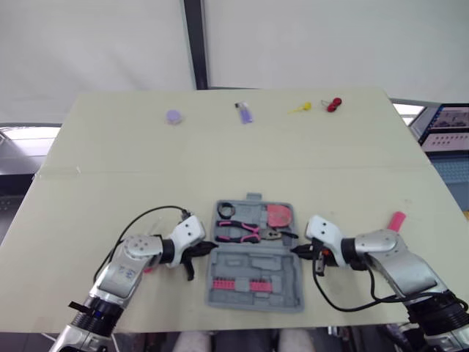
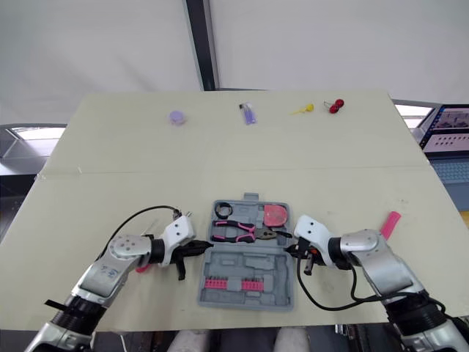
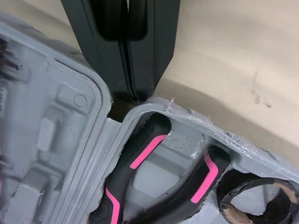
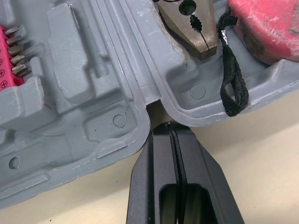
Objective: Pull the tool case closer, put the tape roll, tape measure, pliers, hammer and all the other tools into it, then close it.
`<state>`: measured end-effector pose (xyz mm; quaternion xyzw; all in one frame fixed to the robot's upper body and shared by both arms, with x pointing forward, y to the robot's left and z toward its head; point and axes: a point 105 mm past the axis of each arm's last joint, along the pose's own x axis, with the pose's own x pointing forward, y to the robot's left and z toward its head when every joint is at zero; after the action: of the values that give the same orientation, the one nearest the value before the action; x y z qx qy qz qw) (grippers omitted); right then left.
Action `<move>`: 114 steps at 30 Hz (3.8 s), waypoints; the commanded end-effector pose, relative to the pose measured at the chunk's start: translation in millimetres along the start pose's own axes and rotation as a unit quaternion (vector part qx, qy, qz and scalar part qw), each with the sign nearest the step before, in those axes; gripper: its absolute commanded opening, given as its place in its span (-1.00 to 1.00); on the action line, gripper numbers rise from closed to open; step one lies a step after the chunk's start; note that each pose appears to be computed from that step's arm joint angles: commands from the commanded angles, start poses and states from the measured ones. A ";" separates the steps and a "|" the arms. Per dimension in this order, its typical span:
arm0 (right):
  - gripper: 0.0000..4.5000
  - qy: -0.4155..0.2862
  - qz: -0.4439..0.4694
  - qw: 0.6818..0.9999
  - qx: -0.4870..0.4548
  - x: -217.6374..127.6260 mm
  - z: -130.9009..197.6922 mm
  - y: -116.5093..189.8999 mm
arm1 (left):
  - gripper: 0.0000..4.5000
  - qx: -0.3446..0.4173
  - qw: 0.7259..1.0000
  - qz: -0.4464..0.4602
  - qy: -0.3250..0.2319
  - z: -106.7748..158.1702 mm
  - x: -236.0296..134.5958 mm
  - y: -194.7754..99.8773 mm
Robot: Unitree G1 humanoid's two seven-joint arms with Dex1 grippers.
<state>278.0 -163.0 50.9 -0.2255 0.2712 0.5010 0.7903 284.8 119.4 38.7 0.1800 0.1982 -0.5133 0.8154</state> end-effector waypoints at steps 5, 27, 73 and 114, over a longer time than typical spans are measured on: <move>-1.00 -0.011 -0.012 1.000 -0.019 1.9 6.6 -3.0 | -0.99 0.006 1.000 -0.009 0.000 1.7 -2.7 -4.9; -1.00 -0.007 -0.016 1.000 -0.025 5.4 5.1 -3.7 | -0.99 0.008 1.000 -0.016 0.002 2.3 -2.7 -7.5; -1.00 0.017 -0.034 0.999 -0.013 -2.0 -14.2 -11.8 | -0.99 0.009 0.999 0.004 0.032 -12.8 -13.0 3.9; 0.98 -0.167 -0.482 0.815 0.276 -240.4 -125.3 -82.1 | 1.00 -0.188 0.801 0.563 -0.081 -69.9 -270.8 83.1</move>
<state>248.8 -418.7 111.4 0.0045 0.1483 0.0345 0.9883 251.0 373.1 118.2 0.0499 0.1023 0.0065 0.9935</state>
